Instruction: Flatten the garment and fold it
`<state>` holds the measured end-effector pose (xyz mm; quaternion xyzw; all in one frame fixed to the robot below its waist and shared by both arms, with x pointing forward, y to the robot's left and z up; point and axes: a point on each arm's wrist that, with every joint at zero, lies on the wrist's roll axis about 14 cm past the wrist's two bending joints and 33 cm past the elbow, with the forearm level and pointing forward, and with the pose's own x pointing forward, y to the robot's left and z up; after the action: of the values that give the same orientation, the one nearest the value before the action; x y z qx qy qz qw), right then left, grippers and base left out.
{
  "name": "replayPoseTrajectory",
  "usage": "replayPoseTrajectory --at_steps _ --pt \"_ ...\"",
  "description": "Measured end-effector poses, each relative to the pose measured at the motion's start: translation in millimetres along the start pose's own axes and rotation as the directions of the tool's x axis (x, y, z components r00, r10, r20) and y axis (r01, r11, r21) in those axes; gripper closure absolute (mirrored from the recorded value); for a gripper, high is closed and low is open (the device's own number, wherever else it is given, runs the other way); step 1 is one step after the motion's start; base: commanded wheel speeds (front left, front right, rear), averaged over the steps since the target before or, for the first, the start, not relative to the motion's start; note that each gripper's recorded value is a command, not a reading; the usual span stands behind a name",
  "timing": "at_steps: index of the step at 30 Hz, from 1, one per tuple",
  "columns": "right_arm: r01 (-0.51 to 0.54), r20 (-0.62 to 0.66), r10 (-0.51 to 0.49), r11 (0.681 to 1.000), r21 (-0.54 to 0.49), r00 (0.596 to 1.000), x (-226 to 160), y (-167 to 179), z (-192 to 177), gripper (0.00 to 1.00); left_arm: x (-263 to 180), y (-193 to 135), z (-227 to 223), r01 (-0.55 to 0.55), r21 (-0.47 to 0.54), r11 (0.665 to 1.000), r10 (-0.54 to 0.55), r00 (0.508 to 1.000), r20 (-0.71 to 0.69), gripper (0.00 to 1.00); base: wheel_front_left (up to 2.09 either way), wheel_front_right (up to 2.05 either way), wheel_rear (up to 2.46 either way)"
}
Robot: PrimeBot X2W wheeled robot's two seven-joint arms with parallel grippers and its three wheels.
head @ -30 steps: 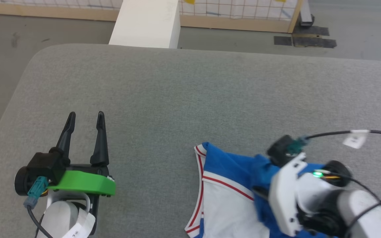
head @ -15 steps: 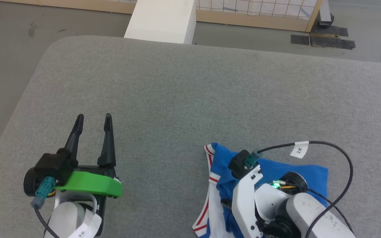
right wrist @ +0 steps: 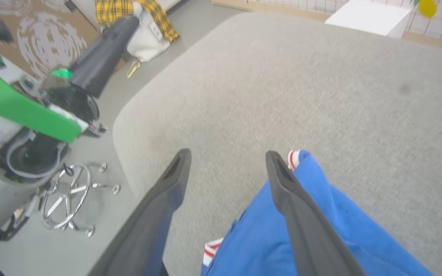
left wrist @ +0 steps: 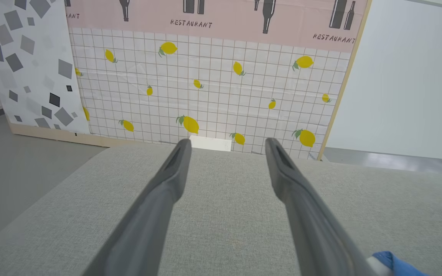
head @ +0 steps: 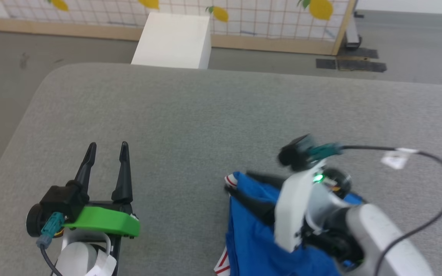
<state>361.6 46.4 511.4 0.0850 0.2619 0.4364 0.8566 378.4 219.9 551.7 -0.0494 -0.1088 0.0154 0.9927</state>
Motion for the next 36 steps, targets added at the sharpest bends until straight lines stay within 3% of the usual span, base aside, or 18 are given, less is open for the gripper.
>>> replayPoseTrajectory --at_steps 2,5,7,12,15,19,25,30,33,36 --pt "0.034 0.130 -0.032 0.999 -0.019 0.991 -17 -7 30 0.00 1 -4 2 0.012 -0.002 1.000 -0.011 1.000 0.008 0.00 0.00 0.00 0.00" --pt "0.106 0.320 -0.087 0.993 -0.042 0.943 -48 -21 71 0.00 2 -10 3 0.033 -0.003 0.999 -0.033 0.999 0.011 0.00 0.00 0.00 0.00" --pt "0.172 0.446 -0.132 0.984 -0.050 0.885 -74 -33 97 0.00 4 -15 5 0.046 -0.004 0.999 -0.046 0.999 0.019 0.00 0.00 0.00 0.00" --pt "0.361 0.682 -0.271 0.932 0.010 0.679 -149 -71 126 0.00 9 -25 12 0.073 0.003 0.997 -0.073 0.996 0.044 0.00 0.00 0.00 0.00" --pt "0.466 0.744 -0.359 0.882 0.072 0.564 -189 -94 123 0.00 11 -28 14 0.081 0.011 0.997 -0.081 0.995 0.050 0.00 0.00 0.00 0.00" --pt "0.576 0.770 -0.442 0.809 0.120 0.460 -227 -118 108 0.00 11 -29 12 0.081 0.010 0.997 -0.081 0.996 0.045 0.00 0.00 0.00 0.00" --pt "0.666 0.707 -0.572 0.721 0.191 0.416 -246 -150 58 0.00 9 -26 10 0.061 0.010 0.998 -0.061 0.997 0.039 0.00 0.00 0.00 0.00" --pt "0.694 0.618 -0.656 0.681 0.235 0.434 -243 -170 19 0.00 6 -22 8 0.048 0.009 0.999 -0.048 0.998 0.033 0.00 0.00 0.00 0.00" --pt "0.698 0.510 -0.697 0.677 0.235 0.504 -228 -180 -8 0.00 5 -20 5 0.040 0.009 0.999 -0.040 0.999 0.024 0.00 0.00 0.00 0.00" --pt "0.688 0.337 -0.712 0.695 0.211 0.616 -203 -184 -41 0.00 4 -18 3 0.032 0.008 0.999 -0.032 0.999 0.017 0.00 0.00 0.00 0.00"
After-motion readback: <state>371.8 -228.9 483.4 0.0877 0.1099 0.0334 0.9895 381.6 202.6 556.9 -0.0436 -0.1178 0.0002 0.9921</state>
